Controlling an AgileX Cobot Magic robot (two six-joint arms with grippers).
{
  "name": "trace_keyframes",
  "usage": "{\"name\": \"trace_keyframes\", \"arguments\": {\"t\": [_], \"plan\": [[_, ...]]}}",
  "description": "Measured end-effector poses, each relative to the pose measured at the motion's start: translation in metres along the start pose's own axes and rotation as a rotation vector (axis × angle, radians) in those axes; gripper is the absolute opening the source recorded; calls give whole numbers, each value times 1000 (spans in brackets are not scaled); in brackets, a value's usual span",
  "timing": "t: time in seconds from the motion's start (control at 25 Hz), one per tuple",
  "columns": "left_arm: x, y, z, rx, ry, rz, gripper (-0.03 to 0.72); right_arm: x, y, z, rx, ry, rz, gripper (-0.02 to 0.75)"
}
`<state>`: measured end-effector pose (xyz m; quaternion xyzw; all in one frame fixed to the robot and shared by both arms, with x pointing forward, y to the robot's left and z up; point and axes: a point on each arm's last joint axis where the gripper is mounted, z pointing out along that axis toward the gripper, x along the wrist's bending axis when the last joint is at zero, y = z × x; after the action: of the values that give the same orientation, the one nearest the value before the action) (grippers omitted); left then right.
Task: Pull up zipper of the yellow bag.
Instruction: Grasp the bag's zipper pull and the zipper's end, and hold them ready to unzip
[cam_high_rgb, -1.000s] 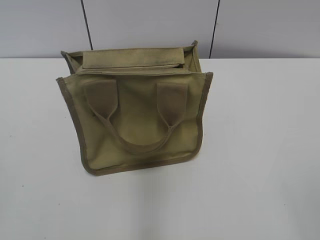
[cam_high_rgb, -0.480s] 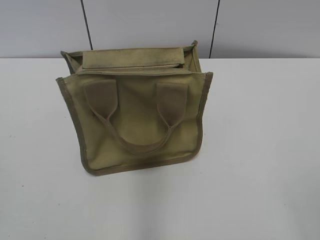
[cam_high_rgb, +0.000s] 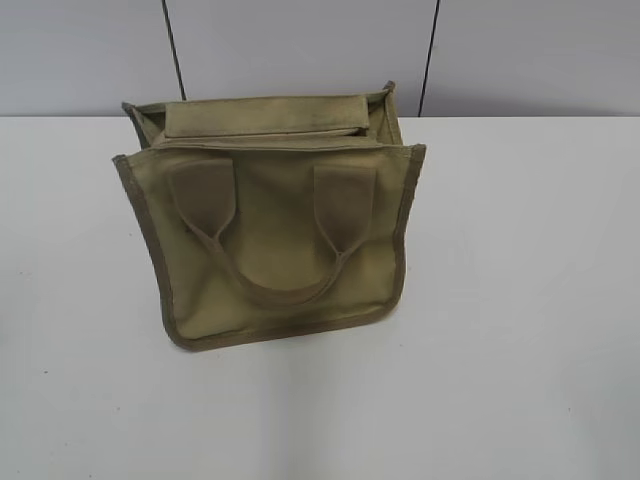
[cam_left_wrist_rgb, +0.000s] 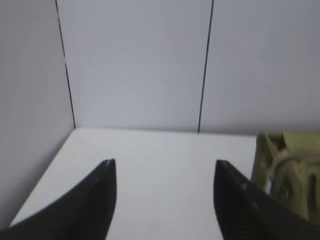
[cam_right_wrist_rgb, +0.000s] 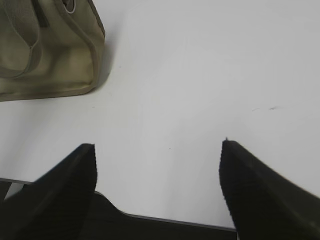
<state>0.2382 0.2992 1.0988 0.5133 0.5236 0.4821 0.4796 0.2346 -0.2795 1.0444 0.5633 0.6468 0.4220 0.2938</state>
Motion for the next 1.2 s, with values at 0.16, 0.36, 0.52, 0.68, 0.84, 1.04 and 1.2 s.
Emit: {"name": "trace_keyframes", "arguments": {"t": [0.16, 0.36, 0.52, 0.68, 0.84, 1.04, 1.2], "plan": [[2, 9, 34, -107, 11, 0, 490, 0, 0, 0, 0, 0, 0, 582], [5, 4, 92, -208, 23, -26, 471, 0, 0, 0, 0, 0, 0, 582], [4, -12, 138, -201, 10, 15, 410, 0, 0, 0, 0, 0, 0, 582], [-7, -36, 184, -125, -81, 47, 393, 0, 0, 0, 0, 0, 0, 582], [-20, -66, 211, -15, -217, 87, 389, 0, 0, 0, 0, 0, 0, 582], [-39, -103, 231, 110, -433, 64, 388, 0, 0, 0, 0, 0, 0, 582], [-47, -133, 239, 214, -552, 75, 387, 0, 0, 0, 0, 0, 0, 582]]}}
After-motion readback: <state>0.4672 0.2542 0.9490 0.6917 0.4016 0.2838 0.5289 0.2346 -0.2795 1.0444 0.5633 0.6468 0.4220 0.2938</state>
